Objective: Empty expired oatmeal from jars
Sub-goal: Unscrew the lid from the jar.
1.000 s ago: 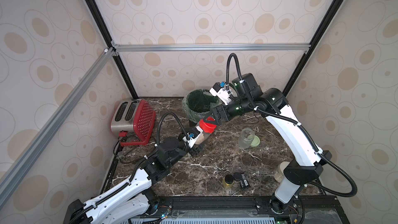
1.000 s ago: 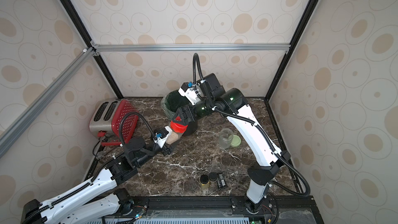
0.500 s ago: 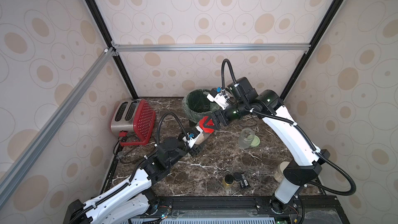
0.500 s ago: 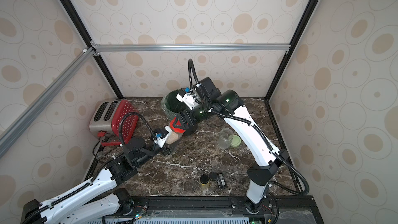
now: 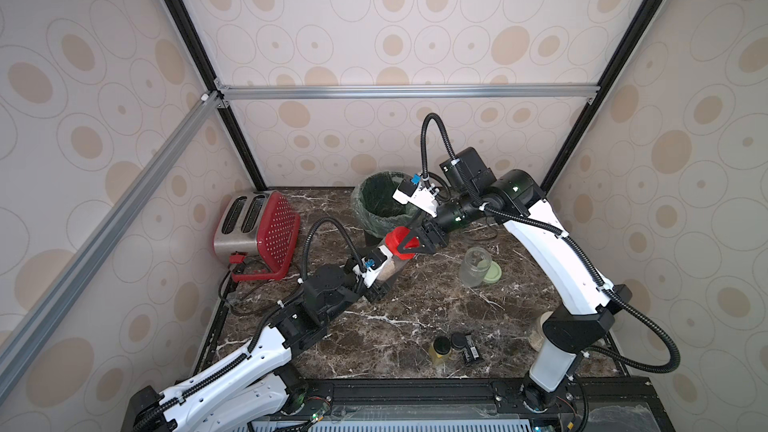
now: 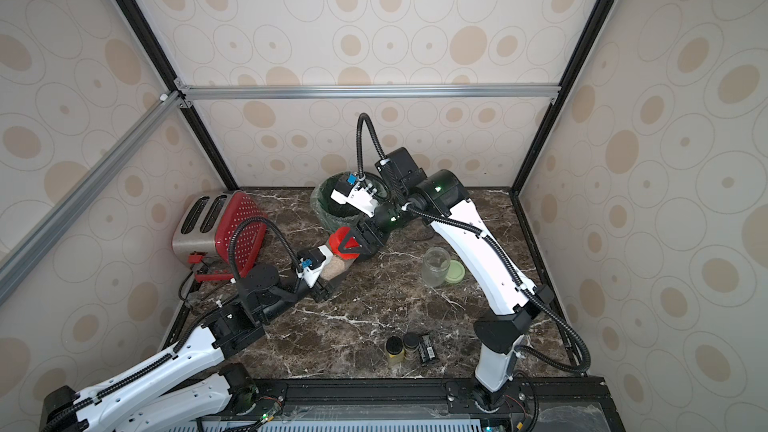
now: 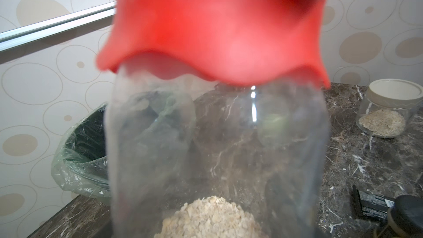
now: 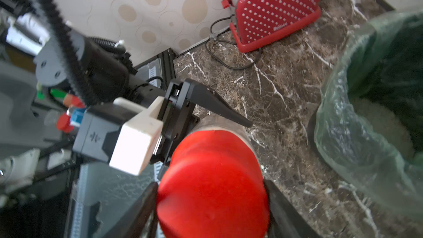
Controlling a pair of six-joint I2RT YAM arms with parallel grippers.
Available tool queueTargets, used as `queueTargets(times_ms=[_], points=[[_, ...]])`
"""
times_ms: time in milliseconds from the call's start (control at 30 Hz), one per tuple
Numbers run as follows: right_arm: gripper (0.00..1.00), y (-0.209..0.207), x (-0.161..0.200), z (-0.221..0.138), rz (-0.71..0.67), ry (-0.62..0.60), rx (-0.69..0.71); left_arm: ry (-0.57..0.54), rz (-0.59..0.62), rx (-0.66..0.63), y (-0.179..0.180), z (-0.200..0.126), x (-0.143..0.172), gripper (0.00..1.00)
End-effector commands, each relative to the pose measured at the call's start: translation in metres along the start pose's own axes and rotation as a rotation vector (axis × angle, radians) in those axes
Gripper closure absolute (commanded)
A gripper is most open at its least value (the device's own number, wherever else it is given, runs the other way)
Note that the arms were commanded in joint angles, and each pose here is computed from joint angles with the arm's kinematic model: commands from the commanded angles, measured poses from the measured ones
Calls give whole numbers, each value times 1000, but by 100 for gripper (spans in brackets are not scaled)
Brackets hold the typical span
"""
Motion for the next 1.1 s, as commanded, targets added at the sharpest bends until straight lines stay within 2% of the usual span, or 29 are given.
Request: queueTargets(times_ms=[0, 100, 133, 167, 200, 267, 433, 533, 667, 1067], points=[[57, 23, -3, -12, -306, -84, -135, -66, 7, -2, 1, -3, -23, 61], [30, 13, -6, -17, -379, -101, -113, -66, 9, -8, 2, -4, -23, 61], [16, 10, -11, -21, -398, -109, -99, -67, 9, -12, 3, -5, -23, 61], [6, 6, -11, -22, -387, -106, -91, -67, 9, -16, 3, -5, -23, 61], [1, 1, -12, -23, -361, -97, -73, -67, 10, -18, 4, -6, -23, 61], [1, -8, -17, -25, -254, -83, -25, -65, 12, -27, 5, -6, -22, 61], [1, -41, -30, -36, 235, -118, 181, -66, 15, -50, 8, 0, -19, 61], [1, -49, -22, -38, 436, -112, 241, -67, 20, -53, 9, 2, -19, 61], [1, -45, -13, -39, 486, -61, 307, -70, 21, -52, 8, 6, -19, 60], [1, -23, -10, -8, 464, 23, 252, -70, 25, -49, 8, 2, -21, 60]])
Point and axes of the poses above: each gripper's point midway between its finger pads, its own z axis out along the fingers, its own y axis along the line the jaws close on, x = y × z, the point moved 1 cm from there along -z, back along the fingers, and after that the axes turned 11 degrees about -z, right-handed, at the moved point
